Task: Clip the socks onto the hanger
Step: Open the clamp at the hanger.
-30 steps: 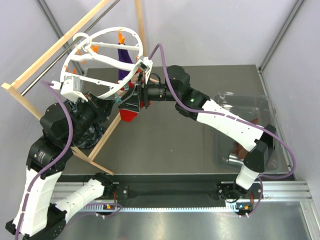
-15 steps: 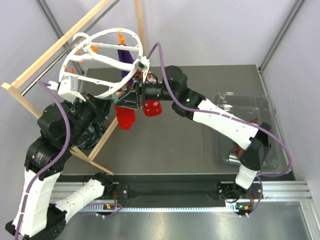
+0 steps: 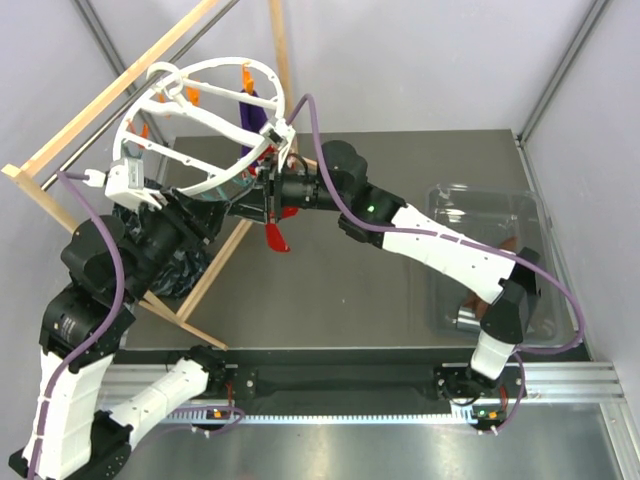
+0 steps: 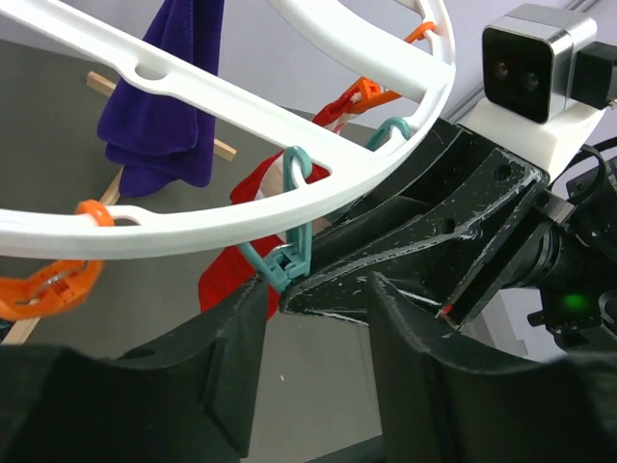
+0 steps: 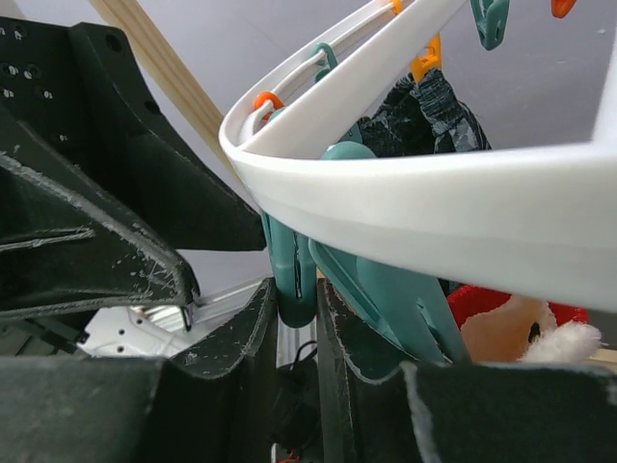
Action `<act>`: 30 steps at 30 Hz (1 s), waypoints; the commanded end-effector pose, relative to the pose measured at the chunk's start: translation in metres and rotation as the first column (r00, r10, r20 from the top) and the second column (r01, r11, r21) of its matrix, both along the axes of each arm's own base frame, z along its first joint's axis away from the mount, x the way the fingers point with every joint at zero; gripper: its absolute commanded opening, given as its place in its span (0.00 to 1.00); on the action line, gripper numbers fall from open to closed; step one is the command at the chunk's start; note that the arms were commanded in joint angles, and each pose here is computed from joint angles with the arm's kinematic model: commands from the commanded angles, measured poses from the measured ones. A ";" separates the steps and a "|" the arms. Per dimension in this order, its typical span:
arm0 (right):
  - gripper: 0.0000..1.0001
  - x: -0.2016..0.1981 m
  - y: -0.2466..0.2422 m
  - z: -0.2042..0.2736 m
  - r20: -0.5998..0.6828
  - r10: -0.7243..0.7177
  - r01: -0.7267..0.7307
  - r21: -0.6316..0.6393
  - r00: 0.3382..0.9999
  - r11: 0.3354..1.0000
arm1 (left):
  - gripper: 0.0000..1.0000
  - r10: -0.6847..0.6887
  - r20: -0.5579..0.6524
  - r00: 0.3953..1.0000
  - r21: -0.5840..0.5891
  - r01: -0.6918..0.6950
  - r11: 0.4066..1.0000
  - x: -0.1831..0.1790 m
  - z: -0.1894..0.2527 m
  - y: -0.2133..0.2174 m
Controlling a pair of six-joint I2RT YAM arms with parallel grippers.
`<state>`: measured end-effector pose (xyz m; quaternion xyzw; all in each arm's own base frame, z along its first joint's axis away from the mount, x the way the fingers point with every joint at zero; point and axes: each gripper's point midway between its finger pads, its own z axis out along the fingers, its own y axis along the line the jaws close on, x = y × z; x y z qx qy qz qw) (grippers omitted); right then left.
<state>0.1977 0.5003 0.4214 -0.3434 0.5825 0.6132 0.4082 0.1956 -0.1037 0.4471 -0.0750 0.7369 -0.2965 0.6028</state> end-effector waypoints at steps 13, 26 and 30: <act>0.00 0.009 -0.016 0.042 0.151 -0.224 0.215 0.078 0.963 0.974 | 0.60 0.196 -0.028 0.980 -0.088 -0.198 0.976 0.014 0.013 0.026; 0.00 0.004 -0.007 0.042 0.186 -0.219 0.208 0.076 0.958 0.975 | 0.62 0.209 -0.027 0.978 -0.108 -0.211 0.972 0.031 0.007 0.018; 0.00 -0.001 -0.006 0.044 0.194 -0.213 0.201 0.078 0.958 0.976 | 0.65 0.191 -0.029 0.981 -0.114 -0.193 0.974 0.034 0.005 0.013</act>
